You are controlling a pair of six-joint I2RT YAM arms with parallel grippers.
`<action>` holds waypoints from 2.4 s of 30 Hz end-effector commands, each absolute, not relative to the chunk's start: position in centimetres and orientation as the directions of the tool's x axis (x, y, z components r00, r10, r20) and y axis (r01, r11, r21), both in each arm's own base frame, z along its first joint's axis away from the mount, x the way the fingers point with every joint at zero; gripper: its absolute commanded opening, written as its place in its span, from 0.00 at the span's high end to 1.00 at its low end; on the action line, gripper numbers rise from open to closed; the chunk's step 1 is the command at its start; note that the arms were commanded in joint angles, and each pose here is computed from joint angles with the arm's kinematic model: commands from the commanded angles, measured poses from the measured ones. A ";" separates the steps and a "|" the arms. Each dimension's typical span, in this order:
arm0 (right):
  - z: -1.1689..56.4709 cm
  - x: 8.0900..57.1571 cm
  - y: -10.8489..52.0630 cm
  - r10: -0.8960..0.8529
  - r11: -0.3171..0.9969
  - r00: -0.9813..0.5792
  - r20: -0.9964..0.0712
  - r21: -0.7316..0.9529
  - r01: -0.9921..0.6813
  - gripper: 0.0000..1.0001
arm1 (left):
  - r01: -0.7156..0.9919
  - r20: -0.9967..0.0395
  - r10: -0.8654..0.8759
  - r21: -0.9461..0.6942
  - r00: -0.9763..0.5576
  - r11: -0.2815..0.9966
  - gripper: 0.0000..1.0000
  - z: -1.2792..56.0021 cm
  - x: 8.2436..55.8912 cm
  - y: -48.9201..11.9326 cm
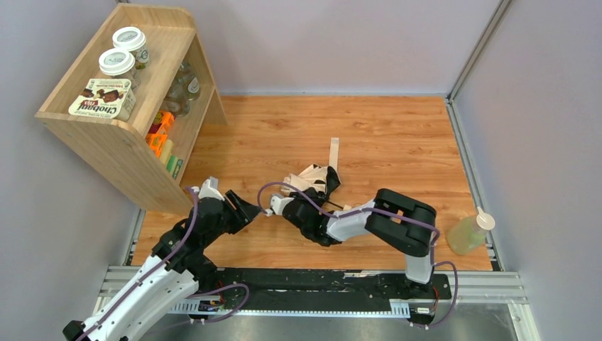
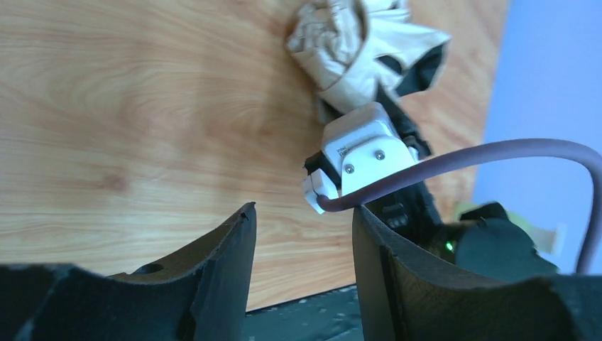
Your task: Put away the umbrella
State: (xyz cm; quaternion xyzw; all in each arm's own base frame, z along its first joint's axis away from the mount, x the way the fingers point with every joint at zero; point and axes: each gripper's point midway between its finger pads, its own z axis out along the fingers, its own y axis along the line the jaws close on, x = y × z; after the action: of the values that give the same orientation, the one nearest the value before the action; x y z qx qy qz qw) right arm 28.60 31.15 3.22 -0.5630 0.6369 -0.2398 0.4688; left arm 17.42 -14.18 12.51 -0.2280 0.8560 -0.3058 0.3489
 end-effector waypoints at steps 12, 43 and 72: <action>-7.6 15.0 31.8 -0.818 0.264 -0.263 -0.512 0.073 -0.962 1.00 | -0.373 -0.272 -0.779 -0.758 -0.565 0.535 0.39 11.1 18.9 -14.8; -8.0 16.5 31.8 -0.784 0.342 -0.372 -0.497 0.155 -0.927 1.00 | -0.624 -0.098 -0.878 -0.667 -0.468 0.407 0.23 7.5 24.7 -16.7; 2.5 20.0 35.2 -0.599 0.531 -0.478 -0.643 0.128 -0.837 0.32 | -0.683 -0.217 -0.762 -0.343 -0.611 0.645 1.00 -4.4 20.4 -13.1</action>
State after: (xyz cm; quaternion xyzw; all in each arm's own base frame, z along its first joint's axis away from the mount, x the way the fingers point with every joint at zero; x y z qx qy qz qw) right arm 24.85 37.98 2.92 -0.4603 0.7745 0.2263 0.3702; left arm 27.89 -19.41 3.17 -0.4299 0.8084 -0.3232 0.2390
